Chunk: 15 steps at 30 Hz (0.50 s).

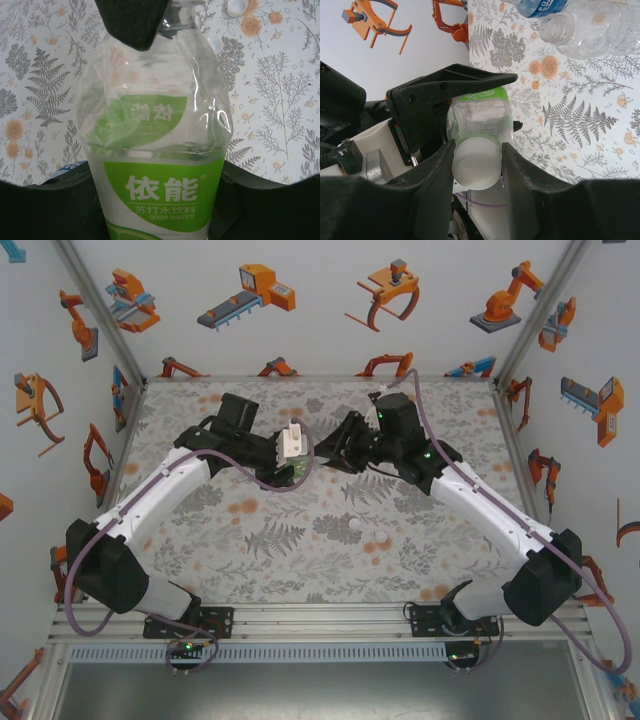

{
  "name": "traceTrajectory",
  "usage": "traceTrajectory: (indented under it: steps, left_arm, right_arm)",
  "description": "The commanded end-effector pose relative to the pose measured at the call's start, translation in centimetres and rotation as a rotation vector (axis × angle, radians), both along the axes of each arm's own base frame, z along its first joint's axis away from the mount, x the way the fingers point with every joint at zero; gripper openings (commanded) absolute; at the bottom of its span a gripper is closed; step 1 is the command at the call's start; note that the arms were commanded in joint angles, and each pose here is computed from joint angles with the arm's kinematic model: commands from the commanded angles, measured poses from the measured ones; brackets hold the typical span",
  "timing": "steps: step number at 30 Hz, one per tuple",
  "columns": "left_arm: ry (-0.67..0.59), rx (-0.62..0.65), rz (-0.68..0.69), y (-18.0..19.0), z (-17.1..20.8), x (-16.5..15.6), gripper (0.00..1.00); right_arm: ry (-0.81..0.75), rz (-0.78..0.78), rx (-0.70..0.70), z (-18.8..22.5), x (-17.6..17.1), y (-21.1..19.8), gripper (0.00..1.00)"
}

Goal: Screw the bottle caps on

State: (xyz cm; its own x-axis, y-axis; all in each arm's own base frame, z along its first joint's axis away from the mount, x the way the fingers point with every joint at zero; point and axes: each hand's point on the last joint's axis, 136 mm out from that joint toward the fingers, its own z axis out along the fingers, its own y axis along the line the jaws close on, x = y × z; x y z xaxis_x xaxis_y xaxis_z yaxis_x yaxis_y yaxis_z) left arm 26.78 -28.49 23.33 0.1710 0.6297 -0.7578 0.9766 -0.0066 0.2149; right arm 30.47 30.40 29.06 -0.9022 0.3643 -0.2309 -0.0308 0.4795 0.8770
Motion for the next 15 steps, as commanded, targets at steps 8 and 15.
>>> traceTrajectory:
  steps: [8,15]
  left_arm:
    - [-0.025,-0.032,0.054,0.0,0.8,0.5,0.6]
    - [-0.078,-0.052,0.109,0.4,1.4,1.2,0.97]
  right_arm:
    - [-0.001,0.004,0.044,1.2,-0.1,0.0,0.19]
    - [-0.026,-0.033,-0.081,-0.1,1.7,-3.0,0.14]
